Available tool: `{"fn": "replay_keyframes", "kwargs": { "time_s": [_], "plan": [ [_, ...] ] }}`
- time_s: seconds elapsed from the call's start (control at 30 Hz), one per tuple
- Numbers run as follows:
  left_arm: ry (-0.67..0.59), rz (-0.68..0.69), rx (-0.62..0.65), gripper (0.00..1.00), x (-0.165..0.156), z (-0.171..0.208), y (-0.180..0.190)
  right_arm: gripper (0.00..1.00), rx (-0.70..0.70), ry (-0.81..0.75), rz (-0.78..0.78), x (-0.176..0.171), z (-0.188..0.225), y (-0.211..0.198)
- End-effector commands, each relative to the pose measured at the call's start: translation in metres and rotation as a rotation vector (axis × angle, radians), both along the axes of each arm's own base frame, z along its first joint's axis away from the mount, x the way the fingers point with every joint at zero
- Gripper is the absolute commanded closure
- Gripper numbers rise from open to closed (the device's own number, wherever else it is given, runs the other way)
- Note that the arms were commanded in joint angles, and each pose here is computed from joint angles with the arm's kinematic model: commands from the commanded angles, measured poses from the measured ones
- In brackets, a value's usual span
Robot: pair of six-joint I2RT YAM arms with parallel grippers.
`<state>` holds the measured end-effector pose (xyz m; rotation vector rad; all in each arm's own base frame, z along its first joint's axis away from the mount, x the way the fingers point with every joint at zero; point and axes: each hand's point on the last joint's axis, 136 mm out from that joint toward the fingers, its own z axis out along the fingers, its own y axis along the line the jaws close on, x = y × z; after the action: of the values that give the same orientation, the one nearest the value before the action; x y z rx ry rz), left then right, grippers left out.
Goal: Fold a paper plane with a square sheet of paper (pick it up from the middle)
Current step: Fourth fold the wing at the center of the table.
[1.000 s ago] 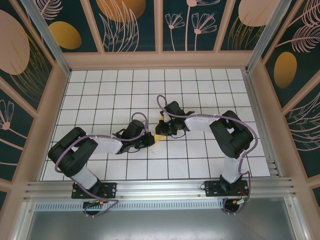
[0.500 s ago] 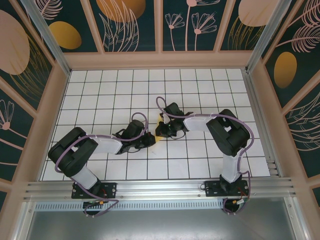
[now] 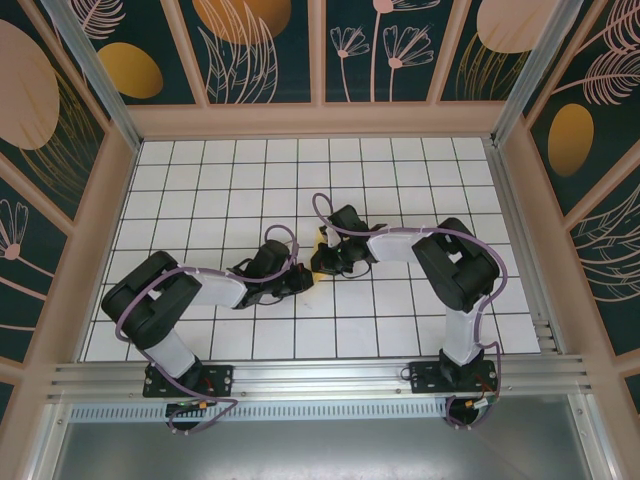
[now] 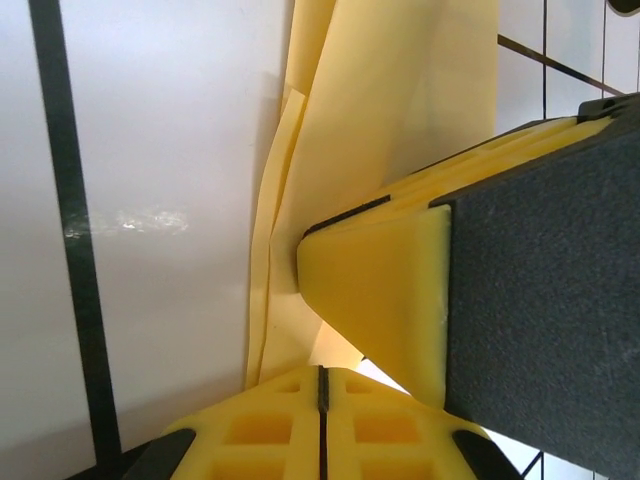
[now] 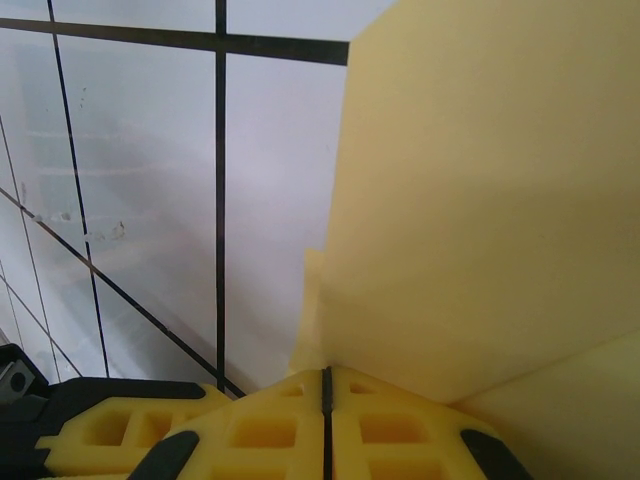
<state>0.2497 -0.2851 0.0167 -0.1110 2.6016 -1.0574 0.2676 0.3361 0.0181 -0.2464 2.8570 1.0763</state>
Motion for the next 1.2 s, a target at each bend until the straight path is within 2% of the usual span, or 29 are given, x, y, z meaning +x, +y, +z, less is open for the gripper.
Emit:
{"fn": "replay_keyframes", "kwargs": {
  "time_s": [0.0,0.2,0.5,0.73,1.17],
  "plan": [
    [-0.036,0.021,0.006,0.90,0.004,0.006,0.004,0.92,-0.037,0.046,0.005,-0.010,-0.020,-0.009],
    [-0.107,0.051,-0.029,0.90,0.012,0.027,0.005,0.92,-0.039,0.047,0.002,-0.009,-0.021,-0.009],
    [-0.003,0.021,0.011,0.92,0.001,-0.005,0.004,0.92,-0.040,0.051,0.000,-0.009,-0.022,-0.009],
    [0.038,0.051,0.129,0.95,-0.005,-0.025,0.023,0.92,-0.047,0.046,0.001,-0.007,-0.024,-0.013],
    [0.122,0.037,0.173,0.99,-0.027,-0.043,0.037,0.93,-0.040,-0.063,-0.002,0.042,-0.019,-0.043]
  ]
}}
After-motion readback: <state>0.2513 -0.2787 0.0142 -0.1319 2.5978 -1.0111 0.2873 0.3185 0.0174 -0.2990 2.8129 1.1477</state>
